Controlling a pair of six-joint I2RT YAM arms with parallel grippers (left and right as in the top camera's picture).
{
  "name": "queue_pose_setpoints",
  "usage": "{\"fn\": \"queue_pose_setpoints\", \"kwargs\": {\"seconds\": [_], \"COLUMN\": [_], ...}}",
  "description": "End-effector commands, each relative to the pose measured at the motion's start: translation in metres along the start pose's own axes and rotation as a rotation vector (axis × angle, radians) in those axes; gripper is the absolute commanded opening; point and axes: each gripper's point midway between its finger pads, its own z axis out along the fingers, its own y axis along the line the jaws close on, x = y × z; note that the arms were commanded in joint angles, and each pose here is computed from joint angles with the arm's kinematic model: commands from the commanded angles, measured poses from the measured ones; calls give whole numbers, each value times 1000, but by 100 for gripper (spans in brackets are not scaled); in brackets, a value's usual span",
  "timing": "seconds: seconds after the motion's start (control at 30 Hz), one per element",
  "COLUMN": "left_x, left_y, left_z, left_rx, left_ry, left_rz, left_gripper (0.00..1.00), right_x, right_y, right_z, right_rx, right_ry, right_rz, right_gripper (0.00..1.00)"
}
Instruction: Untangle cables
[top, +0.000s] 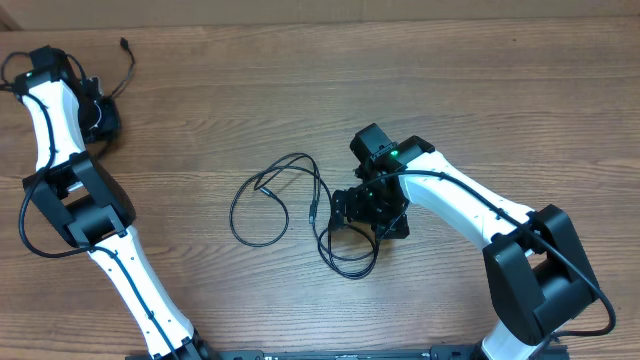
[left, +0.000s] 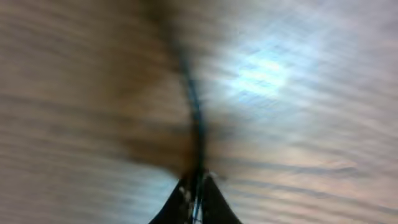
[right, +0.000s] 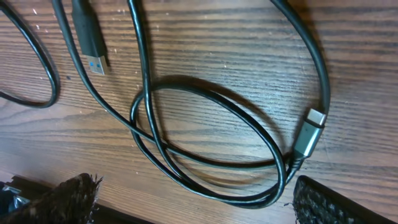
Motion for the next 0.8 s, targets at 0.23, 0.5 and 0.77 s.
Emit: {"fn": "queue_pose_setpoints", "kwargs": {"seconds": [0.23,0.5,0.77], "left_x": [-37,-79,-86], "left_y": [-65,-101,-112], "left_z": [4,-17,-25], "left_rx": [245,482,561], "left_ry": [-117,-228,-251], "left_rz": [-235,-397,-358], "left_gripper": [4,6,100], "right_x": [2,4,4], "right_y": [2,1,1], "right_z": [-3,-3,-3], "right_rx": [1,6,6], "right_ry": [-13,-7,-7], "right_rz": [-17,-14,-14], "right_gripper": [100,100,100]}}
